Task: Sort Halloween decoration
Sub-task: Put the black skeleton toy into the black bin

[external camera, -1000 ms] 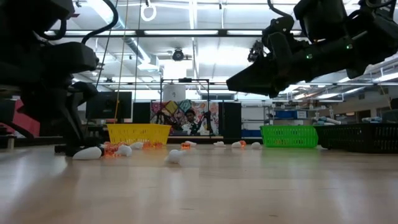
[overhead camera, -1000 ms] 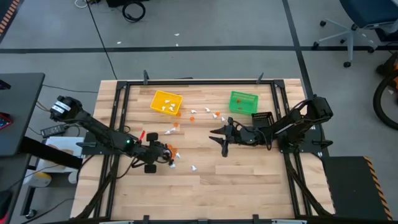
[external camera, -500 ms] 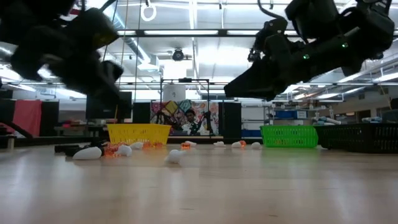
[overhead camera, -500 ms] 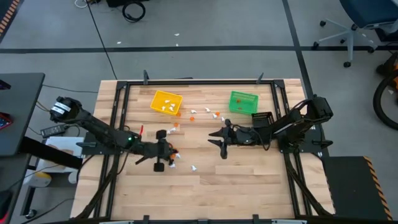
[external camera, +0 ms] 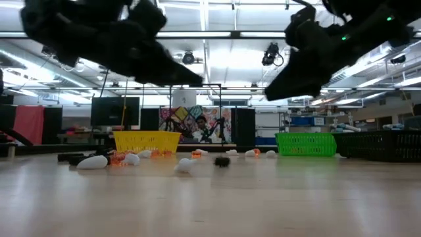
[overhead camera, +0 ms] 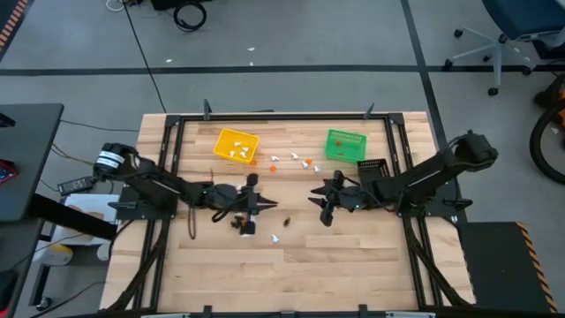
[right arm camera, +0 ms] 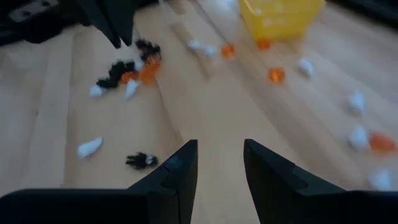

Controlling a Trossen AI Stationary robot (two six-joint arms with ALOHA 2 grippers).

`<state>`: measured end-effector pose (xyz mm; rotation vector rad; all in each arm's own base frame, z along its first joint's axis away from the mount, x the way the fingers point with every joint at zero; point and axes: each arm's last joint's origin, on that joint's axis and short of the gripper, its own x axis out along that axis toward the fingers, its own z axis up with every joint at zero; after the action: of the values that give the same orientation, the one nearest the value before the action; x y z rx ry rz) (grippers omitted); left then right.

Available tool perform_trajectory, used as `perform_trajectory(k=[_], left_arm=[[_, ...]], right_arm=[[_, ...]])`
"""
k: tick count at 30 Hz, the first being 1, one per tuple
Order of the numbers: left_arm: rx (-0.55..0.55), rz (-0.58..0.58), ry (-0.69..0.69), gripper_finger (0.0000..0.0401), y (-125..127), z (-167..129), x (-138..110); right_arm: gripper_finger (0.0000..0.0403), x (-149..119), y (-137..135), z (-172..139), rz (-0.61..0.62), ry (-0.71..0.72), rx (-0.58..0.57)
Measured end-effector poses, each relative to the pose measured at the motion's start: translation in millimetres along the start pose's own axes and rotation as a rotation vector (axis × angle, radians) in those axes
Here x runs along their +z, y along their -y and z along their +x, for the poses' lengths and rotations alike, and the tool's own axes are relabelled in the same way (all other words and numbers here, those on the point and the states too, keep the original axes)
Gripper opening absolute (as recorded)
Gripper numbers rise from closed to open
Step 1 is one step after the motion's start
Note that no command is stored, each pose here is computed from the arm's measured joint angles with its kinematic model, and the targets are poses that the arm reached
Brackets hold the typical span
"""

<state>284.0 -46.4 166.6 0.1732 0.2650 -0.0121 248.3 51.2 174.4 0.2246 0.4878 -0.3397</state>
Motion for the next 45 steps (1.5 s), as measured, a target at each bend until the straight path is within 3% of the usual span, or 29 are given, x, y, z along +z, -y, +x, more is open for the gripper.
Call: perform_trajectory(k=[5,11,22,27,34,45], left_arm=[[-0.077,0.014,-0.085,0.0,3,14,-2],[-0.08,-0.022,-0.111,0.0,4,13,-6],[-0.074,-0.058,-0.174,0.0,15,2,-1],[-0.045,-0.056,-0.167,0.0,16,-7,7],[-0.035,-0.051,-0.188,0.0,19,-14,11],[-0.029,-0.031,-0.202,0.0,20,-15,9]], right_arm=[[0.0138,-7,-15,-2,-0.04,-0.029,0.122],[0.0155,-33,-31,33,-0.161,0.018,0.177],[0.0234,-47,-23,88,-0.253,0.068,0.325],[0.024,-47,-21,108,-0.361,0.051,0.402],[0.0209,-51,-12,126,-0.387,0.011,0.463],[0.0082,-53,-9,128,-0.427,-0.001,0.463]])
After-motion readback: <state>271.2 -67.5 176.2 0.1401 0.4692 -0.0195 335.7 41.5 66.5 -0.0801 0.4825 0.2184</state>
